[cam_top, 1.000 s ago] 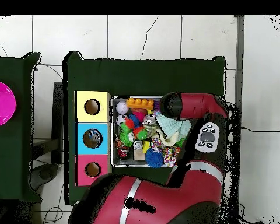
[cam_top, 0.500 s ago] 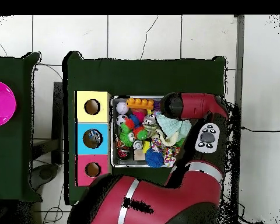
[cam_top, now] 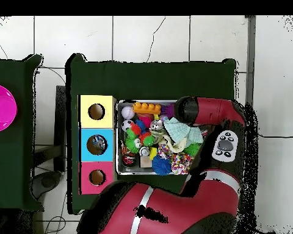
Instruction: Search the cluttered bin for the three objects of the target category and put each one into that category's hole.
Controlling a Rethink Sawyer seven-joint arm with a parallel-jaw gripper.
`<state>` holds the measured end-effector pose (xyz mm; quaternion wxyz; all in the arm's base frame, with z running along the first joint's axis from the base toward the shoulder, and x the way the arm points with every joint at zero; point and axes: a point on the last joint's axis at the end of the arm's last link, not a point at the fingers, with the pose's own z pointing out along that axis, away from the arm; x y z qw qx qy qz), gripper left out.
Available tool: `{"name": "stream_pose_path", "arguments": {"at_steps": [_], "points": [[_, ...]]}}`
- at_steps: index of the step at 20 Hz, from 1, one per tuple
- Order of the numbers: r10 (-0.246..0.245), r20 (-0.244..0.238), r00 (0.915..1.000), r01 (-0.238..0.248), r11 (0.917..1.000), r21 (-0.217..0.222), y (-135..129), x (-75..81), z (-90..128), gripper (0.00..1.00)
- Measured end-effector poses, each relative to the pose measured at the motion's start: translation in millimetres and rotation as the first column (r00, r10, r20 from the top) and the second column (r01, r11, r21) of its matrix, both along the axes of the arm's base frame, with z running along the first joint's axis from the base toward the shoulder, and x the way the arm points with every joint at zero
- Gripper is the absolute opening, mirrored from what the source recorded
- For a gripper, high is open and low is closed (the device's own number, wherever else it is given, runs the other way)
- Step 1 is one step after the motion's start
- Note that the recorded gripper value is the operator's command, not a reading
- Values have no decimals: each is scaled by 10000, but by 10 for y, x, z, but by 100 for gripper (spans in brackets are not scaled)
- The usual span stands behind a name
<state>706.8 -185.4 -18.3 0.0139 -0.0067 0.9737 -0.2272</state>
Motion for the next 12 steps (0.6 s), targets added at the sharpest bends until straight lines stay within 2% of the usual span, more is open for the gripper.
{"name": "stream_pose_path", "arguments": {"at_steps": [3,4,8,12], "points": [[-131,-207,9997,132,9999,46,5,-30,-1,0],[-410,-422,9983,419,9989,206,0,-58,-2,100],[-793,-508,9956,818,9954,499,-34,-63,-1,100],[-1454,-617,9874,1512,9832,1024,-154,-75,13,100]]}}
